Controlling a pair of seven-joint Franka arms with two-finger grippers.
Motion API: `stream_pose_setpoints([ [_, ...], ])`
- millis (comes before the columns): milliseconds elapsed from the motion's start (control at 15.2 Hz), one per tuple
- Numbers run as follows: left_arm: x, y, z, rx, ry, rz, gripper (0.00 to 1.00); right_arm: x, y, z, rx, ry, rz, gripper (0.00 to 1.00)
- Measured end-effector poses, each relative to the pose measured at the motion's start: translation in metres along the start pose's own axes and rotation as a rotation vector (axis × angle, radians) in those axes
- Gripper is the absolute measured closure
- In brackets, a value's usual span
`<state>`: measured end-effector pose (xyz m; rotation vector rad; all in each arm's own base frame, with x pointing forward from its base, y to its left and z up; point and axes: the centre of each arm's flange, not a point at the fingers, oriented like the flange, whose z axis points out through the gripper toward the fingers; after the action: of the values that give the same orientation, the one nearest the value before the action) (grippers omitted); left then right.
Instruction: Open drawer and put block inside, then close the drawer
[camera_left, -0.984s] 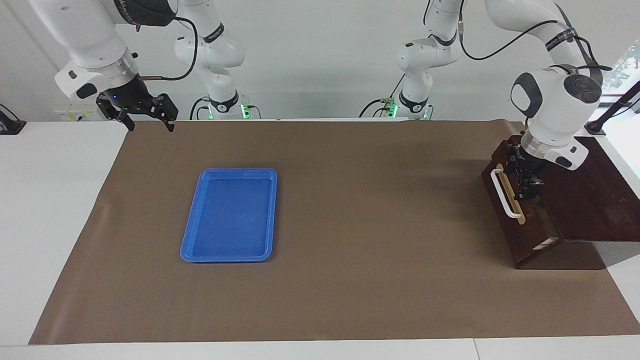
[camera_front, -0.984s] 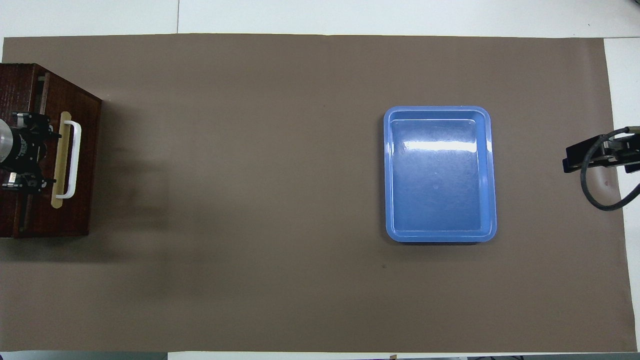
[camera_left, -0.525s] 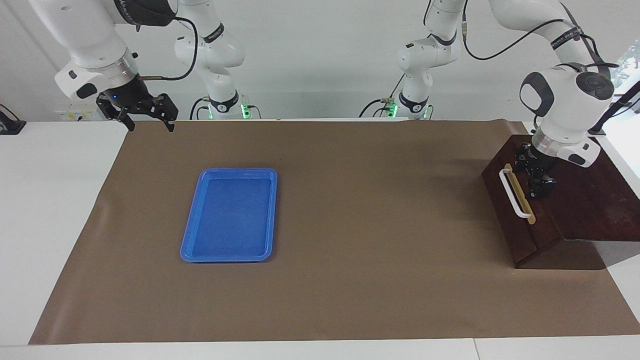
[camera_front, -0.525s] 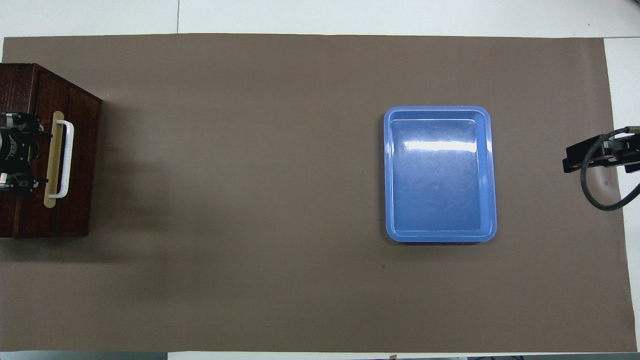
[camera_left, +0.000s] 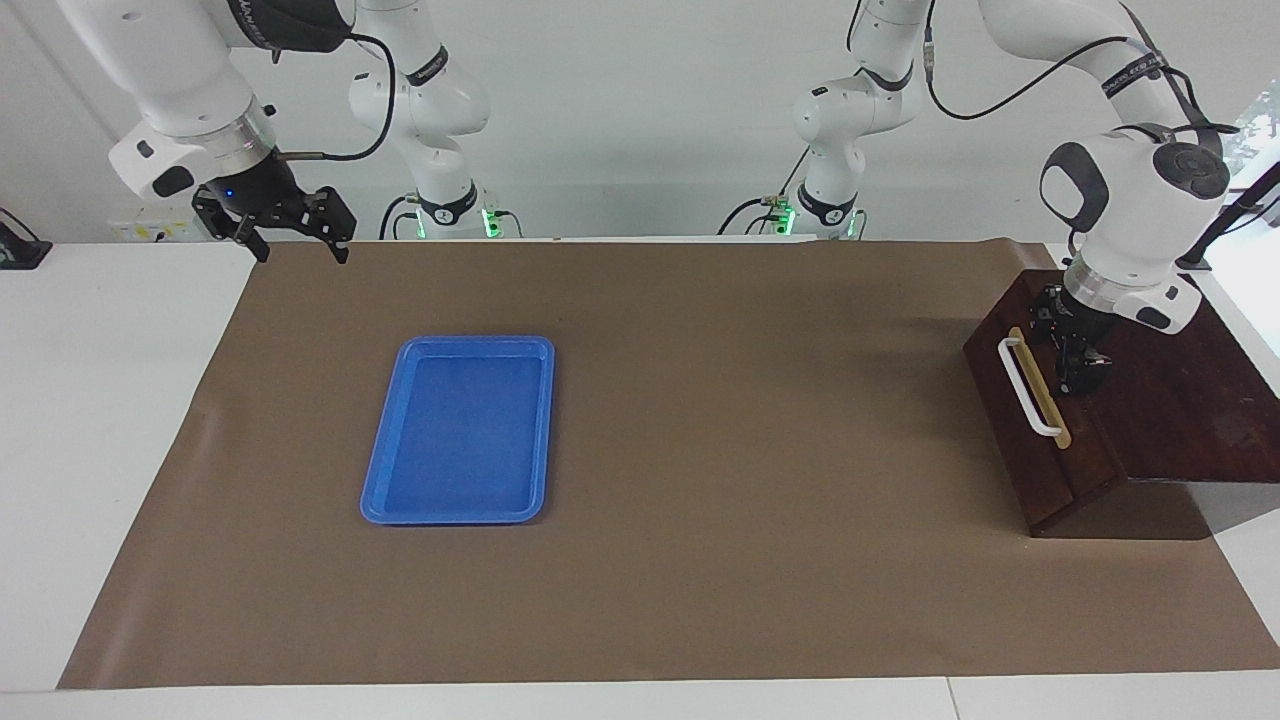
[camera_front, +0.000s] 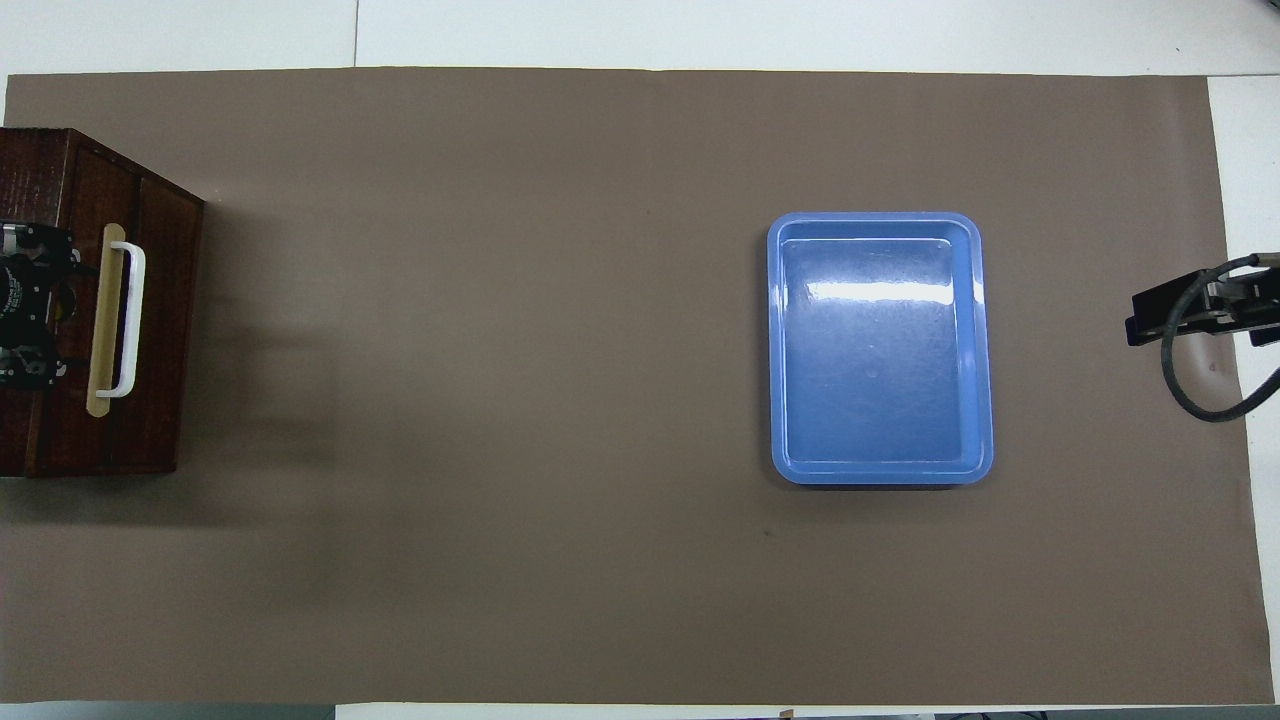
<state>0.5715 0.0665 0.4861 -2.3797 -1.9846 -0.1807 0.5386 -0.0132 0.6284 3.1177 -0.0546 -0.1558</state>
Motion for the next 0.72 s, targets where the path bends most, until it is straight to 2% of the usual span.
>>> stream_pose_setpoints([
  [459, -0.046, -0.005, -0.043, -0.027, -0.024, 0.246, 0.0, 0.0, 0.0, -0.001, 0.0, 0.005, 0.0, 0.0],
  [721, -0.056, -0.005, -0.051, -0.046, -0.032, 0.465, 0.0, 0.001, 0.0, -0.001, 0.0, 0.013, 0.0, 0.0],
])
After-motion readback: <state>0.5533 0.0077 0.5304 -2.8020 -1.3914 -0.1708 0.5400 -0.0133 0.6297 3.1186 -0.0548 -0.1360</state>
